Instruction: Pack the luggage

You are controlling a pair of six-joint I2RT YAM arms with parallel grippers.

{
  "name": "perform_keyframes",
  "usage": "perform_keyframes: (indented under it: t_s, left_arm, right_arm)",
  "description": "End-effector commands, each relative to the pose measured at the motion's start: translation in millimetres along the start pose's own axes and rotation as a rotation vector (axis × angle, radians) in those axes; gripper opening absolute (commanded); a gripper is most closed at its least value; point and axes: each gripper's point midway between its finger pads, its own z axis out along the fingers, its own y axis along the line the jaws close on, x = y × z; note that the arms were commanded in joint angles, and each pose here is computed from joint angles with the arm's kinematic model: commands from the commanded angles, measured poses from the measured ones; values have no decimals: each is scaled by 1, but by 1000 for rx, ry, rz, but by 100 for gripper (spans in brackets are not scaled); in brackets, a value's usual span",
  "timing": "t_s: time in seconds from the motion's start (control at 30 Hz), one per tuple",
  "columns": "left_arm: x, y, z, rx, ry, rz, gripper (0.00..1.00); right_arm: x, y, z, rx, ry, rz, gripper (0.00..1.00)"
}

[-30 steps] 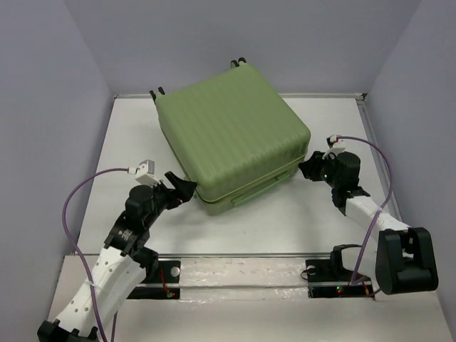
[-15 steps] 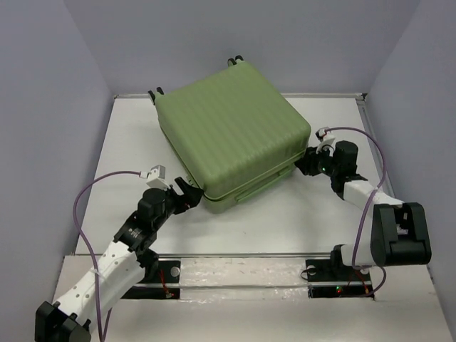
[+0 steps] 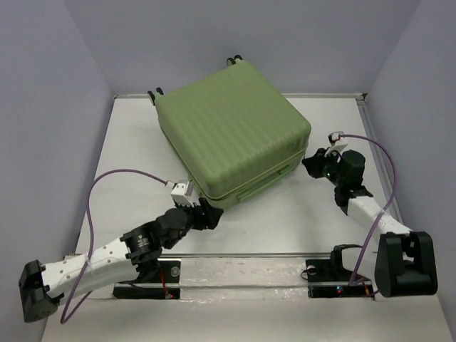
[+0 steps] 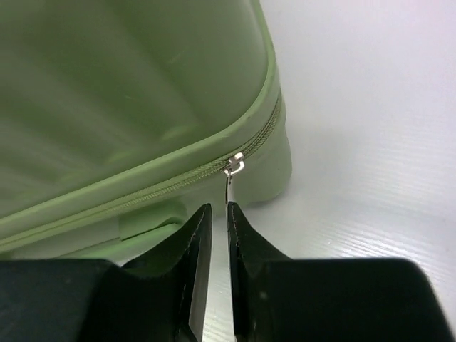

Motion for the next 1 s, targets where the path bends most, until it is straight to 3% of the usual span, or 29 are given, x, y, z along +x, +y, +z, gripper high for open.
perform_keyframes:
  t_s: [0.0,0.27,0.4,0.73,0.87,0.9,0.97]
  left_arm:
    - [-3,-26,3,-42,-84,46,80]
    - [8,-84,26,38,-74,137,84]
    - [3,-89,33,14,-88,183,85]
    - [10,-77,50,-19,-55,181,85]
    - [11,-62,46,-70,-58,160,85]
    - [5,-61,42,-68,-75,139,85]
    - [2,-49,33,-85,-81,115,85]
  right_arm:
    - [-33,-15,-8,115,-122,17,28]
    - [-30,-12,22,-68,-8,-97,45]
    - [-41,-15,25,-73,-21,-117,46]
    - [-43,-18,37,-101,-30,-154,34]
    - [-47,-16,39,-113,-67,-163,23]
    - [-49,-16,39,-112,-77,-163,14]
    - [-50,-15,38,-112,-96,-153,12]
